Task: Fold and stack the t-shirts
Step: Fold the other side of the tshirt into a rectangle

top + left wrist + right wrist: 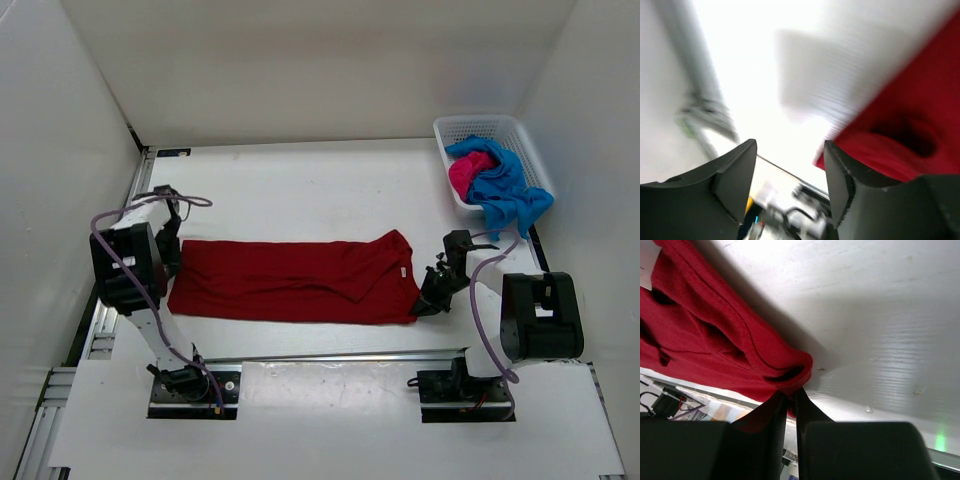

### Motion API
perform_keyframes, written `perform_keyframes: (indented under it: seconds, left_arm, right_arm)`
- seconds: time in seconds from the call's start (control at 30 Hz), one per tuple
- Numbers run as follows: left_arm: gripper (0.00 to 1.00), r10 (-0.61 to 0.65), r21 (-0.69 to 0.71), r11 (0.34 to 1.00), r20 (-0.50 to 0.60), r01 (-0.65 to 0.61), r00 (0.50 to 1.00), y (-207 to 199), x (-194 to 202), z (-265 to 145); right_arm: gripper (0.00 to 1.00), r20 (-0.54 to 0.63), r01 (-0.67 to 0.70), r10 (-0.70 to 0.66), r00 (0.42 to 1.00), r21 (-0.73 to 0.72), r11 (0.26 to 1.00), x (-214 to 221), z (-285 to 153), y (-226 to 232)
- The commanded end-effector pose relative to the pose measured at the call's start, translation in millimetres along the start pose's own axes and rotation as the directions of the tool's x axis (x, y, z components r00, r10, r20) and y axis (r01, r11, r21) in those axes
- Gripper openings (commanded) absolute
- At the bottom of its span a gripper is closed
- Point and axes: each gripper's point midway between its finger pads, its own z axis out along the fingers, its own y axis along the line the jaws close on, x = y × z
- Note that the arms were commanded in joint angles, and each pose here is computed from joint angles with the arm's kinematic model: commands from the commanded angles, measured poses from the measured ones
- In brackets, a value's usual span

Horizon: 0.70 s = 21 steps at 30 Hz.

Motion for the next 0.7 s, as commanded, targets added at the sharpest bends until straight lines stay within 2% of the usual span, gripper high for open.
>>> perform_keyframes:
  seconds: [0.0, 0.03, 0.13, 0.2, 0.23, 0.27, 0.33, 0.37, 0.43, 0.5, 0.53, 0.67]
  left_arm:
    - [0.69, -0.127, -0.211, 0.952, 0.387, 0.222, 0.913, 61.1, -63.7, -83.5]
    - [0.69, -0.133, -0.205, 0.947, 0.452, 0.248, 0.882, 61.0, -75.0, -102.0]
    - [0.69, -0.068, -0.075, 0.986, 0.638, 0.149, 0.767, 5.3, -103.6, -174.2]
    - [0.67, 0.017, -0.024, 1.000, 0.702, 0.000, 0.712, -51.1, -103.2, -205.0]
    - [0.67, 0.121, -0.032, 0.988, 0.757, -0.149, 0.642, -110.0, -89.5, -233.2]
    - [0.67, 0.184, -0.046, 0.970, 0.774, -0.237, 0.606, -143.1, -75.4, -240.4]
    - [0.66, 0.285, -0.067, 0.913, 0.812, -0.403, 0.509, -207.8, -42.9, -256.8]
    - [0.64, 0.334, -0.084, 0.846, 0.854, -0.527, 0.399, -261.8, -9.3, -275.2]
    - [0.63, 0.384, -0.077, 0.703, 0.878, -0.707, 0.286, -330.9, 44.4, -282.3]
    - [0.62, 0.367, -0.027, 0.586, 0.900, -0.810, 0.235, -370.7, 74.1, -298.3]
    - [0.62, 0.371, -0.034, 0.552, 0.905, -0.833, 0.209, -386.0, 86.3, -300.8]
    - [0.61, 0.405, -0.017, 0.476, 0.892, -0.879, 0.202, -427.1, 96.3, -294.0]
  right_arm:
    - [0.15, 0.002, -0.001, 0.001, 1.000, 0.058, 0.998, 3.9, 0.0, -14.3]
    - [0.15, 0.009, 0.002, -0.003, 1.000, 0.055, 0.999, 1.2, -1.4, -12.2]
    - [0.15, 0.013, 0.006, -0.007, 1.000, 0.043, 0.999, -0.1, -1.1, -9.9]
    - [0.15, 0.020, 0.009, -0.010, 1.000, 0.039, 0.999, -2.0, -0.8, -9.1]
    - [0.15, 0.020, 0.009, -0.010, 1.000, 0.039, 0.999, -2.0, -0.8, -9.1]
    - [0.15, 0.028, 0.013, -0.014, 1.000, 0.035, 0.999, -4.0, -0.5, -8.3]
    - [0.15, 0.023, 0.022, -0.023, 0.999, 0.026, 0.999, -3.1, -0.6, -7.0]
    - [0.15, 0.020, 0.023, -0.024, 1.000, 0.017, 1.000, -4.0, 0.8, -5.5]
    - [0.15, 0.007, 0.028, -0.028, 1.000, 0.012, 1.000, -1.7, 4.2, -6.7]
    - [0.14, -0.004, 0.023, -0.023, 1.000, 0.016, 1.000, -0.8, 5.8, -8.0]
    - [0.14, -0.004, 0.023, -0.023, 1.000, 0.016, 1.000, 0.1, 7.5, -9.3]
    - [0.14, -0.002, 0.024, -0.024, 1.000, 0.016, 1.000, -1.4, 9.2, -9.4]
